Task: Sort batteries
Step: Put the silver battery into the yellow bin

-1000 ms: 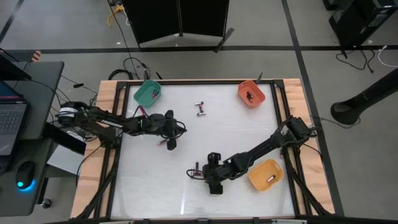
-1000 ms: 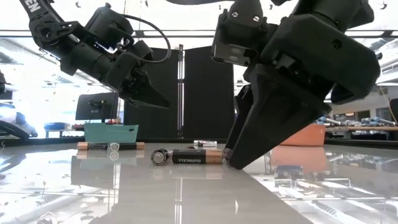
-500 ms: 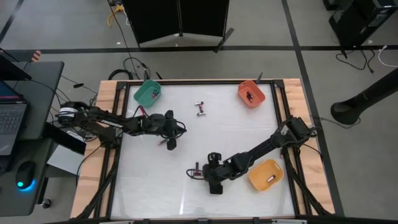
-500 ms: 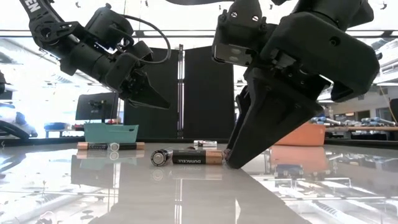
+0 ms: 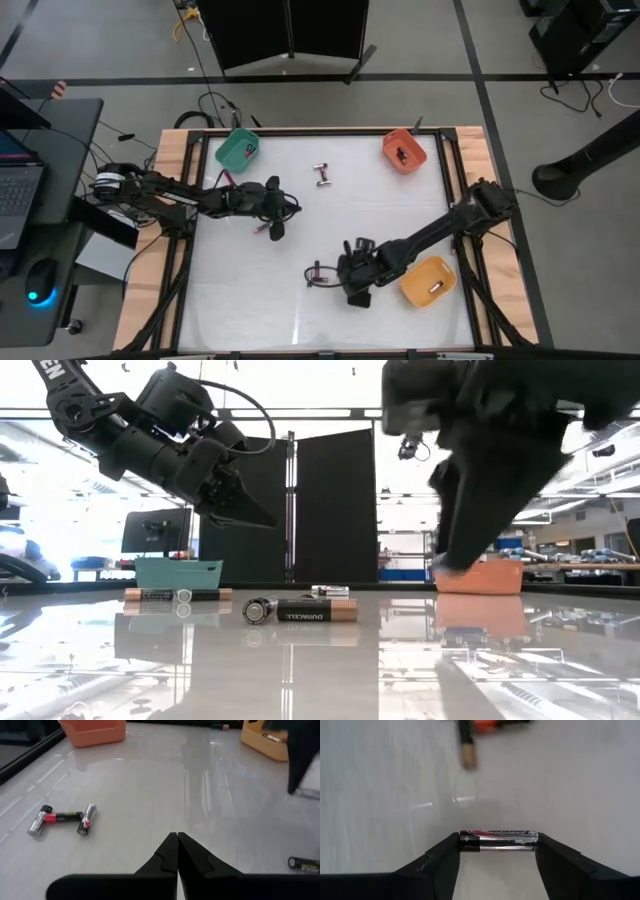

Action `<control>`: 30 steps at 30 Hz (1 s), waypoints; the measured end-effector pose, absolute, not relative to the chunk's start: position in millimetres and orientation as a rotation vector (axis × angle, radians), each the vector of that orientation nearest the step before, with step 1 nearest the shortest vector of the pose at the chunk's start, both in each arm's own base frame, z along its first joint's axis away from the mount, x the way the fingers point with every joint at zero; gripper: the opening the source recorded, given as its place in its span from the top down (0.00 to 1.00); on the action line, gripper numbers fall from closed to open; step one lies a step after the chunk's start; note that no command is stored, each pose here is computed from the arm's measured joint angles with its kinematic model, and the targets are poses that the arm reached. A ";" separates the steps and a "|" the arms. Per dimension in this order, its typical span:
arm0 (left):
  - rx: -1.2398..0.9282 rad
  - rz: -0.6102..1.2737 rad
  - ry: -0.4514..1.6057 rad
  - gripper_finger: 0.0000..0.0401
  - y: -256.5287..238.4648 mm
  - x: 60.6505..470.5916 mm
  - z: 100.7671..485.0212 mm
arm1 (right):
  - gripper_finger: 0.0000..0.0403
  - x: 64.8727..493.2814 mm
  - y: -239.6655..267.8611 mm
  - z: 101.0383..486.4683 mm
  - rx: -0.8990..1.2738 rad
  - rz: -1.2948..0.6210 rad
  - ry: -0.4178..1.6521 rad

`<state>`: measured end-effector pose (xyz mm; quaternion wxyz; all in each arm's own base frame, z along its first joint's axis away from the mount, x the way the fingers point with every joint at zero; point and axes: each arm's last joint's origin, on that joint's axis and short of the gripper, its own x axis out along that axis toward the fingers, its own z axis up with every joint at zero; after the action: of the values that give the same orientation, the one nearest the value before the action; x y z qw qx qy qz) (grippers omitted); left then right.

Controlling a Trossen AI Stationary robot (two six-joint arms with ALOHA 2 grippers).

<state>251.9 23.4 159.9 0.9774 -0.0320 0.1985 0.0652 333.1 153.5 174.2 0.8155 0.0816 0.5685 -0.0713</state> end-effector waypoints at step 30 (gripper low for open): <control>-0.145 0.304 0.329 0.97 60.1 247.8 165.1 | 0.41 198.1 181.1 197.0 0.811 -0.720 1.551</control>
<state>247.8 60.1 165.1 0.9725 -0.0720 0.1629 0.1504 198.1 181.1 197.0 0.5848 0.3474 0.6649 -0.3086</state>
